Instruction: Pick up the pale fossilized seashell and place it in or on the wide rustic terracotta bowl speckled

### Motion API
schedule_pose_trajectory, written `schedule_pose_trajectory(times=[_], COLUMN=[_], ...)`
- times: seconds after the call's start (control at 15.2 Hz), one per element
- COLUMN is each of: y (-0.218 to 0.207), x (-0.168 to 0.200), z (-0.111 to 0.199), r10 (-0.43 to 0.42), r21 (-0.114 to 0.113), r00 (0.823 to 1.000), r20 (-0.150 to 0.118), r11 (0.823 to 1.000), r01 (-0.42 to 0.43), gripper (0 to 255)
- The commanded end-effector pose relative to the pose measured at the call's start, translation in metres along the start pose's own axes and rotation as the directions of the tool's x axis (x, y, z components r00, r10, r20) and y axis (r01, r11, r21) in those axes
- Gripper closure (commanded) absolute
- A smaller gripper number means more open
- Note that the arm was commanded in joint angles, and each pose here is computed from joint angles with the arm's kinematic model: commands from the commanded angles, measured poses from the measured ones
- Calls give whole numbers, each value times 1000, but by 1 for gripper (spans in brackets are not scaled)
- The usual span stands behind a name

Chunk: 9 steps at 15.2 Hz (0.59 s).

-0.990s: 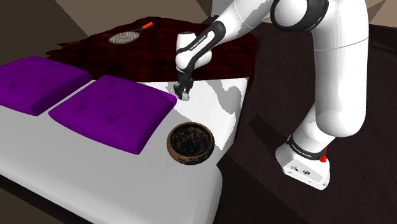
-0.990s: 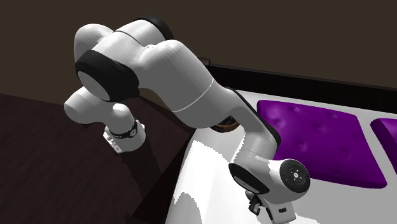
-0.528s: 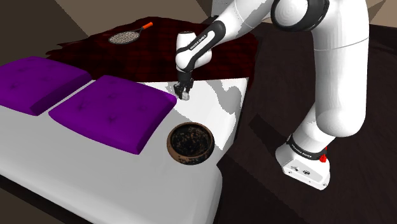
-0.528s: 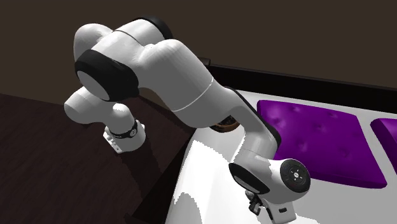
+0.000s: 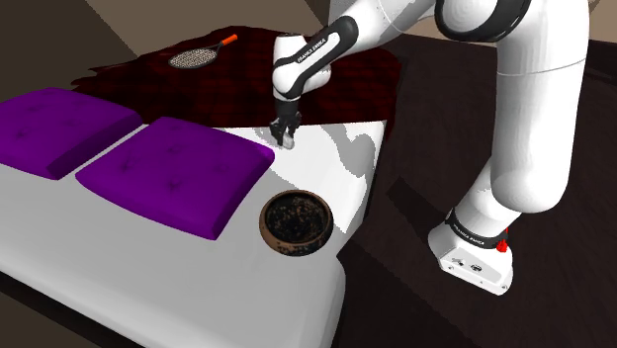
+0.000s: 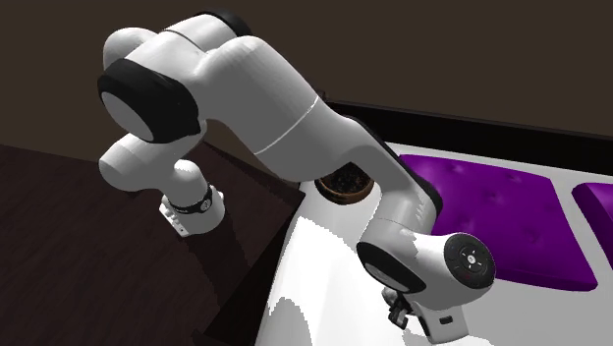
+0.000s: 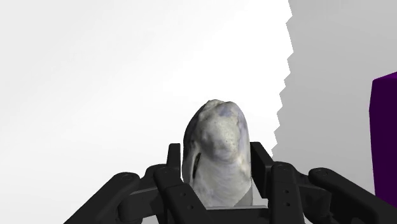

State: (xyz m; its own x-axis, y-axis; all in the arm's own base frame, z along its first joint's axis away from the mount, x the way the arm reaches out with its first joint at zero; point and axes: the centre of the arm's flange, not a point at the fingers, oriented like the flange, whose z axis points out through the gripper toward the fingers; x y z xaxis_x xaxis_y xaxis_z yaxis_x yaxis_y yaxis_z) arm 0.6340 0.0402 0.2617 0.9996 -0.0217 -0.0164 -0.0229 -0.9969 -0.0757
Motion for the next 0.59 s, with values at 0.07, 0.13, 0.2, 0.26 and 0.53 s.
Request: schedule_pose_trajectory(times=[0.07,0.13,0.2,0.26,0.53], y=[0,-1,-1,-2,-3], x=[0,0,0,0,0], z=[-16,-22,-27,-32,-53], r10=[0,0,0,0,0], r21=[0,0,0,0,0], r00=[1000,1000,1000,1000,1000], r20=[0,0,0,0,0], r11=[1000,1000,1000,1000,1000], r01=[0,0,0,0,0], gripper=[255,255,255,255,255])
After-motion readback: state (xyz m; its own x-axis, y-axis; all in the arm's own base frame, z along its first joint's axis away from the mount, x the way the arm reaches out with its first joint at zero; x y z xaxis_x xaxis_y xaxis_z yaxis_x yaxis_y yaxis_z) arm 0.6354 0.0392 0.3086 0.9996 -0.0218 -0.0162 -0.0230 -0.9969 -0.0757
